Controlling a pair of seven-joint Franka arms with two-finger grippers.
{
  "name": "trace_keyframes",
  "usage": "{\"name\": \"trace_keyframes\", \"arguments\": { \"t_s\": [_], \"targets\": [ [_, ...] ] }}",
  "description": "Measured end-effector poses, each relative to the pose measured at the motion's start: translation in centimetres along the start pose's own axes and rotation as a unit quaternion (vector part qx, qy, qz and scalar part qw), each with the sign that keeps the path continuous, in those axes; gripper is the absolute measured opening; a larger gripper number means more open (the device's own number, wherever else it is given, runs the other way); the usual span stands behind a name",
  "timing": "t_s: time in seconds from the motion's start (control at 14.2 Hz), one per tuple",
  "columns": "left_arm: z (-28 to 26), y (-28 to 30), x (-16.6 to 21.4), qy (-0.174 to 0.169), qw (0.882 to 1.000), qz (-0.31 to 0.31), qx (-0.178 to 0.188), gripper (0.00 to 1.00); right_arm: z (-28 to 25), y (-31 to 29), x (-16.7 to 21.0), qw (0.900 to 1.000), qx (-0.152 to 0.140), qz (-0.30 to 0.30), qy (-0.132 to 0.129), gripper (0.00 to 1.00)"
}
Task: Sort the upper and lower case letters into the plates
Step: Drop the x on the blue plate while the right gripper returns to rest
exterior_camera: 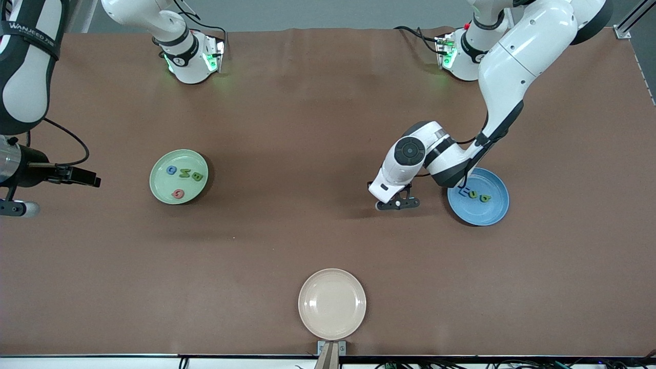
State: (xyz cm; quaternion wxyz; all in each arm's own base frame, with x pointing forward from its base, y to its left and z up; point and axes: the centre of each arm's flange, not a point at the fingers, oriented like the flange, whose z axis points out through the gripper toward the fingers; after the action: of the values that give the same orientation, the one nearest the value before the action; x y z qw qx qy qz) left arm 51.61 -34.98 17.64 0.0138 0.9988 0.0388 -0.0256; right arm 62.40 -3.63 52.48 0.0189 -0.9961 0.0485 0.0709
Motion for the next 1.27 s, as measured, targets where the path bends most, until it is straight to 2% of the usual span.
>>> {"name": "trace_keyframes", "arguments": {
  "t_s": [0.28, 0.56, 0.7, 0.84, 1.06, 1.27],
  "targets": [
    [-1.2, -0.4, 1.2, 0.011, 1.0, -0.004, 0.006, 0.34, -0.4, -2.0, 0.0, 1.0, -0.004, -0.016, 0.003, 1.0],
    [-6.7, -3.0, 3.8, 0.033, 0.998, 0.03, 0.054, 0.34, -1.2, -2.3, -0.5, 1.0, -0.003, -0.018, -0.01, 1.0],
    [-9.8, -6.9, 5.8, 0.038, 0.996, 0.048, 0.065, 0.34, -1.0, -2.8, -0.6, 1.0, -0.001, -0.007, -0.017, 1.0],
    [-10.9, -12.1, 6.9, 0.025, 0.996, 0.064, 0.06, 0.34, -0.6, -3.0, -0.2, 1.0, 0.002, -0.013, -0.026, 1.0],
    [-9.9, -20.0, 7.0, 0.0, 0.994, 0.096, 0.06, 0.34, -1.0, -3.0, -0.1, 0.999, -0.014, -0.042, -0.028, 1.0],
    [-8.2, -24.6, 6.9, 0.005, 0.988, 0.138, 0.067, 0.34, -3.1, -2.2, -1.2, 0.998, -0.009, -0.057, -0.018, 1.0]
  ]
}}
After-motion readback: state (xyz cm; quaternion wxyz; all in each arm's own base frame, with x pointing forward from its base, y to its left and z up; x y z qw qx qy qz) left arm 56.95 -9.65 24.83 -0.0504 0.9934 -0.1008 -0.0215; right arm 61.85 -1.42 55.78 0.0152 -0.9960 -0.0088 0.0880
